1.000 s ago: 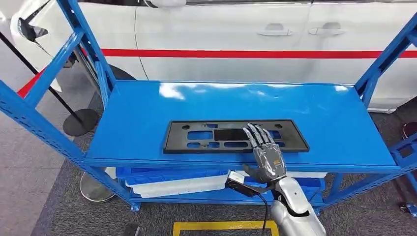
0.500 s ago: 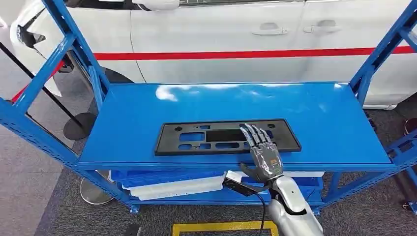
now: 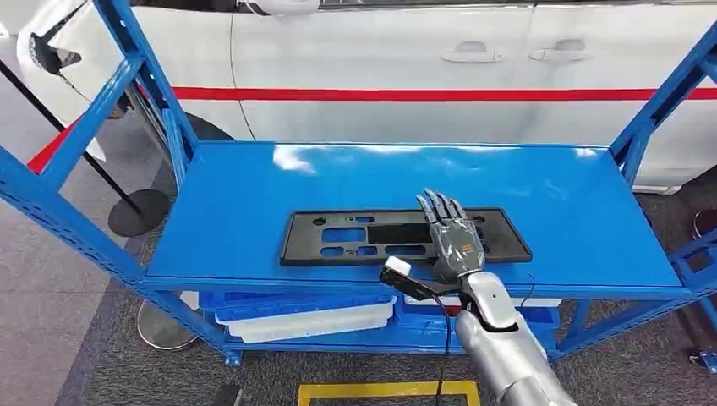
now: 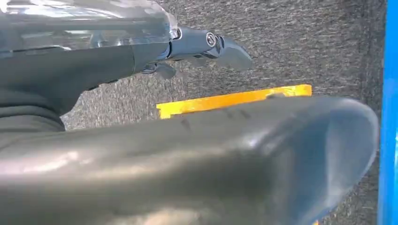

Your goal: Take the parts from the cabinet and place them on the table.

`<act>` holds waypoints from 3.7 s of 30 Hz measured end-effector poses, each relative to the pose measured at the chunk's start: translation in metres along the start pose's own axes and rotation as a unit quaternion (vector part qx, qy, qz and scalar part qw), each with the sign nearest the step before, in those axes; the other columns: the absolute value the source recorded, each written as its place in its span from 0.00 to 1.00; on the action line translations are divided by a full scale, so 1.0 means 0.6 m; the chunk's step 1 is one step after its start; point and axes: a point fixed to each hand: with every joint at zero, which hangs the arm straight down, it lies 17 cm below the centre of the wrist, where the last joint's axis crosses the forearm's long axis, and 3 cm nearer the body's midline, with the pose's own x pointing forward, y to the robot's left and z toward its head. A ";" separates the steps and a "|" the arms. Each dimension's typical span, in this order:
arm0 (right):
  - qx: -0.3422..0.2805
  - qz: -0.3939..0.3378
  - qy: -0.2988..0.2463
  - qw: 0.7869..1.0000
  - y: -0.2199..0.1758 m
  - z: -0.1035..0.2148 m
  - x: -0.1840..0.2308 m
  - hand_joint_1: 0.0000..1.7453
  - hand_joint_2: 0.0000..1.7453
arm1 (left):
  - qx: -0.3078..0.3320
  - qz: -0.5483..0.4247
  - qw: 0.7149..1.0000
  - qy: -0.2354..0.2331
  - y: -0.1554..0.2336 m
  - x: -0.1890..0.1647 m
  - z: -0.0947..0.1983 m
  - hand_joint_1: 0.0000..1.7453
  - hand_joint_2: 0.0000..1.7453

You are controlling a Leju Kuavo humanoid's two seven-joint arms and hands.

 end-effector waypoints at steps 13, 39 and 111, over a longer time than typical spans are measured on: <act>0.104 0.039 0.049 0.993 0.063 -0.014 -0.034 1.00 1.00 | -0.010 -0.016 1.000 0.001 -0.009 -0.004 0.002 0.00 0.00; -0.199 -0.385 0.002 0.901 -0.275 -0.015 -0.012 1.00 1.00 | 0.002 -0.010 1.000 -0.005 -0.001 -0.005 0.003 0.00 0.00; -0.380 -0.568 -0.018 0.730 -0.440 0.481 -0.178 1.00 1.00 | 0.144 0.127 0.981 0.024 0.097 -0.029 0.004 0.00 0.00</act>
